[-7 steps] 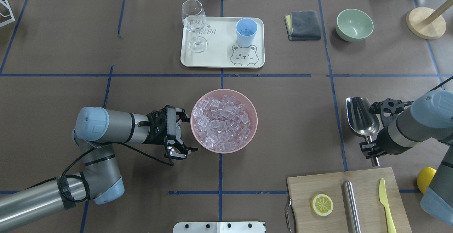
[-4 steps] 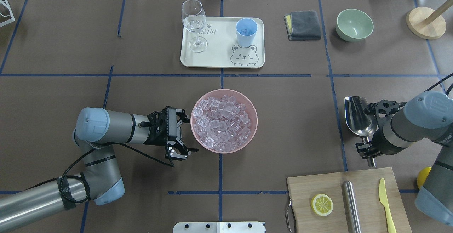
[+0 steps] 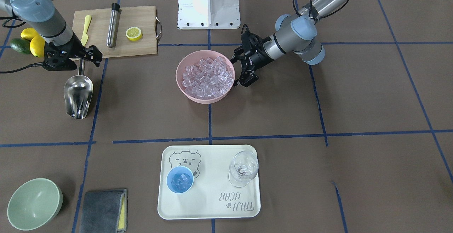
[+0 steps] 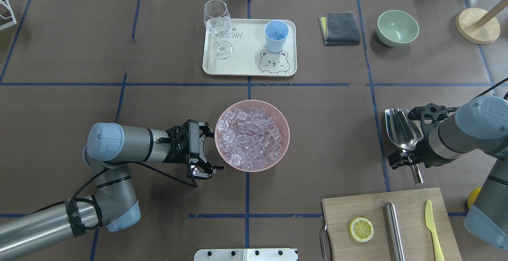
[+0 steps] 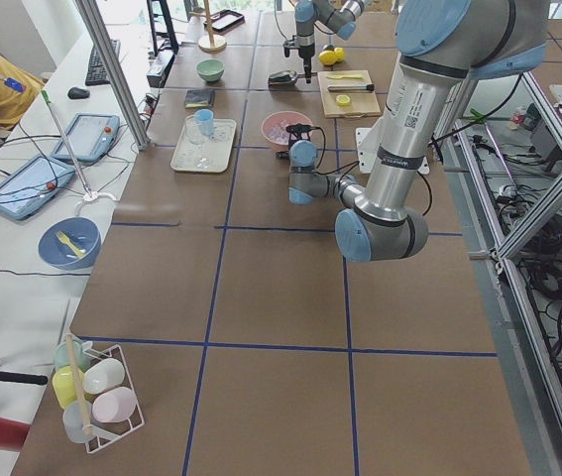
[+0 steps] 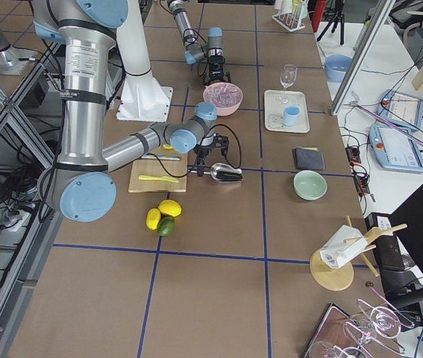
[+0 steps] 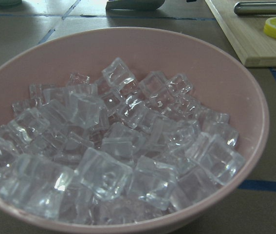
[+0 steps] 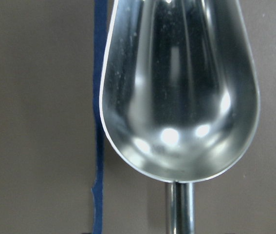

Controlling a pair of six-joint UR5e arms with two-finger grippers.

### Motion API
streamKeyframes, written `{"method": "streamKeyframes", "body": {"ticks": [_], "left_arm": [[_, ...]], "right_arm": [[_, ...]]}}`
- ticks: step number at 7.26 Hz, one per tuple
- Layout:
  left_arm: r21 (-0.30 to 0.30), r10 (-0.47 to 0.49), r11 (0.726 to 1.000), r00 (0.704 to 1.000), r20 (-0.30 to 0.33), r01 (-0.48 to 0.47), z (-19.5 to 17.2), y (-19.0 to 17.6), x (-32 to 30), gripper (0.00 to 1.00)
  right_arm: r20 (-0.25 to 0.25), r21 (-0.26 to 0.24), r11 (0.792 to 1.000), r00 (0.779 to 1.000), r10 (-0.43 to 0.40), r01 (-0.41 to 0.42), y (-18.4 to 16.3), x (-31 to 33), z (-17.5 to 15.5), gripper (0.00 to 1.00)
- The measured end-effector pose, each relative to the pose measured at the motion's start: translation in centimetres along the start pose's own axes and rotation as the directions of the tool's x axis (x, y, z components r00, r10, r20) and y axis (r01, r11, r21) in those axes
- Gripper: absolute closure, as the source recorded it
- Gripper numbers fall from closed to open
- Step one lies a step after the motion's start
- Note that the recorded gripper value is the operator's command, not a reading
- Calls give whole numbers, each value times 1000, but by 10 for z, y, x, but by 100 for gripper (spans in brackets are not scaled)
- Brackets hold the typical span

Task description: Put ice in cup with scoop

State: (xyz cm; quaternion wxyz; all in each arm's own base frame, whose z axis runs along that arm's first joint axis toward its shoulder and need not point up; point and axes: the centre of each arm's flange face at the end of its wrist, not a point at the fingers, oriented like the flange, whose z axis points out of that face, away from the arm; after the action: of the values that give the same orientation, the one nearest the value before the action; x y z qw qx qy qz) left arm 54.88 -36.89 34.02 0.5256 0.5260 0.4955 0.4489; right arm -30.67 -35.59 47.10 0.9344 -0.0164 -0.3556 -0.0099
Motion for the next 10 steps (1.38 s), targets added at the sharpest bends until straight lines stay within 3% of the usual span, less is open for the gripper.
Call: {"method": "streamKeyframes", "body": {"ticks": [2,4,6,8,10], "left_arm": [[0,0,1000,1000,0,0,-1,0,0,0],[1,0,1000,1000,0,0,-1,0,1,0],[4,-15,1000,1000,1,15,-2,-1,0,0],[5,-24,1000,1000,2,24,-3,-1,0,0],[2,-28,1000,999,21,28,-9,1,-10,0]], "right_arm": [[0,87,996,1000,-4,4,-34,32,-37,0],[-77,120,986,991,-106,115,-67,87,-72,0],[-154,95,971,967,-202,218,-90,160,-110,0],[-129,63,971,967,-221,230,-84,262,-132,0],[-96,33,982,978,-184,188,-39,352,-129,0]]}}
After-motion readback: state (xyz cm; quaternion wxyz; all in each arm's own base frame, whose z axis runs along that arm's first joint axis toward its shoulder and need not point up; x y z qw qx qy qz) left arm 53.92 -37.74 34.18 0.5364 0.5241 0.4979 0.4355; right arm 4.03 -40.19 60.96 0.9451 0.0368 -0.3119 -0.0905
